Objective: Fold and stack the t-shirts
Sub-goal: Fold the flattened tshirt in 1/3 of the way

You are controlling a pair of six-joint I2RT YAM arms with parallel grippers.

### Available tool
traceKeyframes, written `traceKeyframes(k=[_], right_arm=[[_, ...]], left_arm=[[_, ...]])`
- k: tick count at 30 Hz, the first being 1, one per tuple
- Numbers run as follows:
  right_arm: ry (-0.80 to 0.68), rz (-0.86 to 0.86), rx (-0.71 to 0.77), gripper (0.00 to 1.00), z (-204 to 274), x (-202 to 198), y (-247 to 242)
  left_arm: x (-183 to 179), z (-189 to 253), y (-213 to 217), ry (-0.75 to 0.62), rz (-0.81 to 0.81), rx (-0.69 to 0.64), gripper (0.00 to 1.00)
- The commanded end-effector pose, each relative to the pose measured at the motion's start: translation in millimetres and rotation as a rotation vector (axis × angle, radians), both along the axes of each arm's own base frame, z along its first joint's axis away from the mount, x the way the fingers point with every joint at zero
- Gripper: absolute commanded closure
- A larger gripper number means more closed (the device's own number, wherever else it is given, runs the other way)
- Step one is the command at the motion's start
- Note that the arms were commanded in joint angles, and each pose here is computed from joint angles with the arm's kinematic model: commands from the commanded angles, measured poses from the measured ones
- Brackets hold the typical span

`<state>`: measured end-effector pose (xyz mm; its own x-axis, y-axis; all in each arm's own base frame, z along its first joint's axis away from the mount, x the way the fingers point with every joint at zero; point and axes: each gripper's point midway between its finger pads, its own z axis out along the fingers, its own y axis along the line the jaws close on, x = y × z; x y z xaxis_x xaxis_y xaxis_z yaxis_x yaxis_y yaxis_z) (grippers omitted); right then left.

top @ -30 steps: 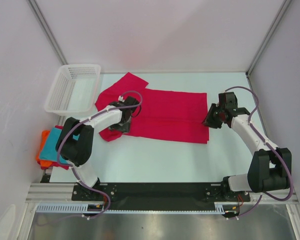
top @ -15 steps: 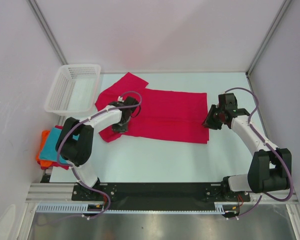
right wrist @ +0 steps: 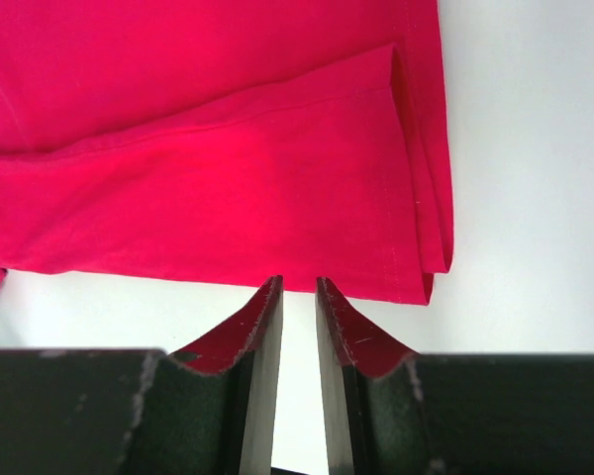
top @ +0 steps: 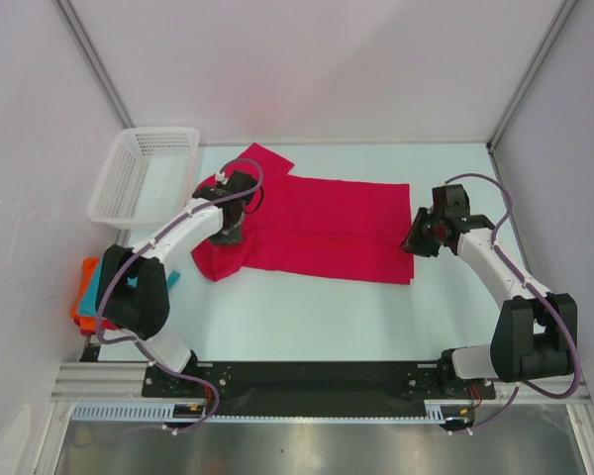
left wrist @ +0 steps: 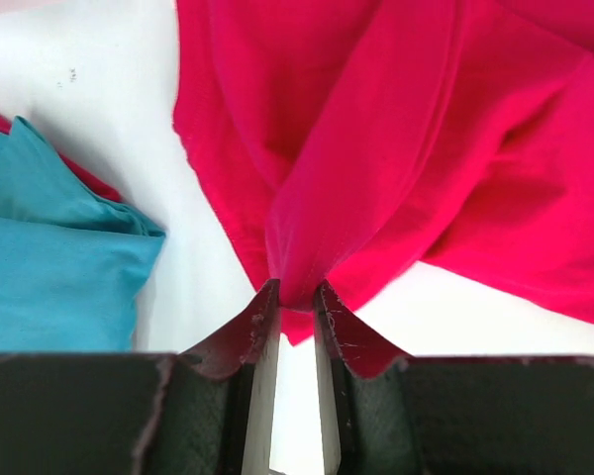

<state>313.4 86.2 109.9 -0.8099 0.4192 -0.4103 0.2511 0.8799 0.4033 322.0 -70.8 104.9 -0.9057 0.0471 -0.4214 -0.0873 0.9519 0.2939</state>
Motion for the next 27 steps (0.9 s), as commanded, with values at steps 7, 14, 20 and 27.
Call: traceKeyframes(k=[7, 14, 20, 27], right_arm=[[-0.040, 0.011, -0.023, 0.75, 9, 2, -6], [-0.044, 0.003, -0.023, 0.75, 11, 5, -11], [-0.039, 0.005, -0.026, 0.75, 10, 4, -11], [0.007, 0.024, 0.014, 0.73, -10, 2, -6]], left_arm=[[31, 22, 53, -0.045, 0.121, 0.013, 0.77], [65, 39, 80, -0.082, 0.174, 0.039, 0.78], [79, 40, 65, -0.077, 0.158, -0.032, 0.78], [28, 24, 16, -0.044, 0.059, -0.147, 0.73]])
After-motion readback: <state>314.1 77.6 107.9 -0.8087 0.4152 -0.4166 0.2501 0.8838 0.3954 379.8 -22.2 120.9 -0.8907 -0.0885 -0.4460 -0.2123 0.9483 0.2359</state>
